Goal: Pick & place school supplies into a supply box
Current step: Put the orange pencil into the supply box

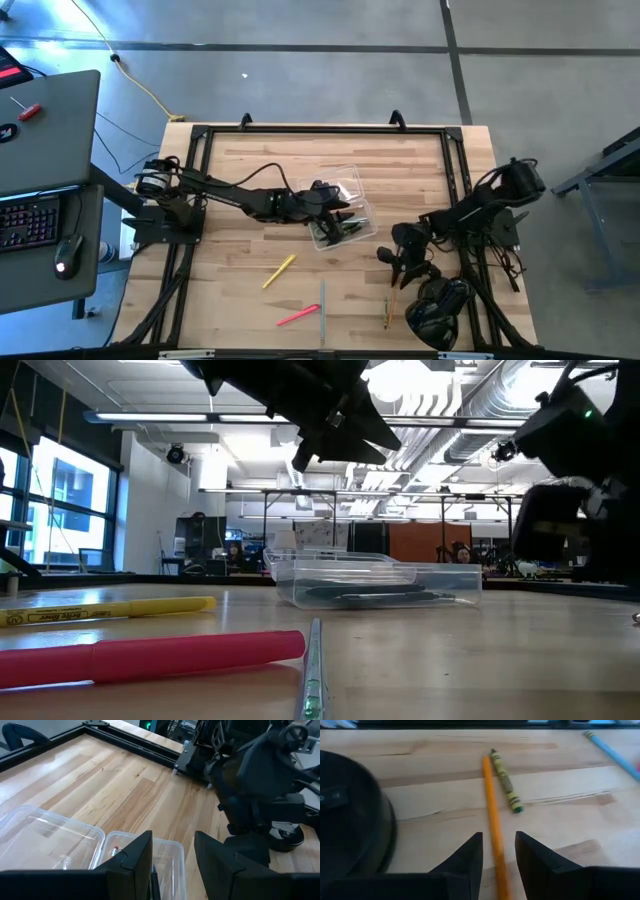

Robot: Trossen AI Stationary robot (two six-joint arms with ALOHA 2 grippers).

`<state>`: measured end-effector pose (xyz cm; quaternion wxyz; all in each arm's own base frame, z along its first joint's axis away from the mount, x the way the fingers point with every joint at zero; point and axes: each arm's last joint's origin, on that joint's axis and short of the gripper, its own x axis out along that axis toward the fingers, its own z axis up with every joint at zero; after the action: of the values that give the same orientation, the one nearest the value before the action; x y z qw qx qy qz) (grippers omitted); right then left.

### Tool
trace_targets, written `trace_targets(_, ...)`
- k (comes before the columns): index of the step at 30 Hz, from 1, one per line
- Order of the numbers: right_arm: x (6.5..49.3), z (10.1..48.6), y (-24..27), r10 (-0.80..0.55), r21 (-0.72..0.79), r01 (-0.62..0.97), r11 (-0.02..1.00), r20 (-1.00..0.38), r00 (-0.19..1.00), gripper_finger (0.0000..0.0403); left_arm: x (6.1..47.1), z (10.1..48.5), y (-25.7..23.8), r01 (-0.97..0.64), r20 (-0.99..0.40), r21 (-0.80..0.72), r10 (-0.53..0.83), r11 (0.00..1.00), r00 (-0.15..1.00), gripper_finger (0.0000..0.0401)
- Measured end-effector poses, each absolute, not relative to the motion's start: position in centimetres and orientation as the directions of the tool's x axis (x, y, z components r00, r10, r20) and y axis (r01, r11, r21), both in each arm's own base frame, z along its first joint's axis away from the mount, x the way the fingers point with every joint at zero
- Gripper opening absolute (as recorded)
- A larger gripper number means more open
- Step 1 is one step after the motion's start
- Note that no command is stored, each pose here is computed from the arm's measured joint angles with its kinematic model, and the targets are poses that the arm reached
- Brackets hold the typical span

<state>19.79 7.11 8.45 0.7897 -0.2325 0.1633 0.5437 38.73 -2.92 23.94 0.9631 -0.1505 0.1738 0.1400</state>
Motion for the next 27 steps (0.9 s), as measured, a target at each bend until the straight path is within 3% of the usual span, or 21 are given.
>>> trace_targets(16, 20.4, 5.6, 5.4, 0.806, -0.079, -0.937, 0.341, -0.488, 0.335, 0.0094, 38.7, 23.9, -2.9, -0.322, -0.377, -0.242, 0.217, 0.916, 0.900, 0.0177)
trace_targets(27, 21.0, 4.6, 6.1, 0.779, -0.134, -0.930, 0.342, -0.514, 0.360, 0.0070, 38.7, 23.9, -2.9, -0.320, -0.378, -0.242, 0.214, 0.916, 0.901, 0.0177)
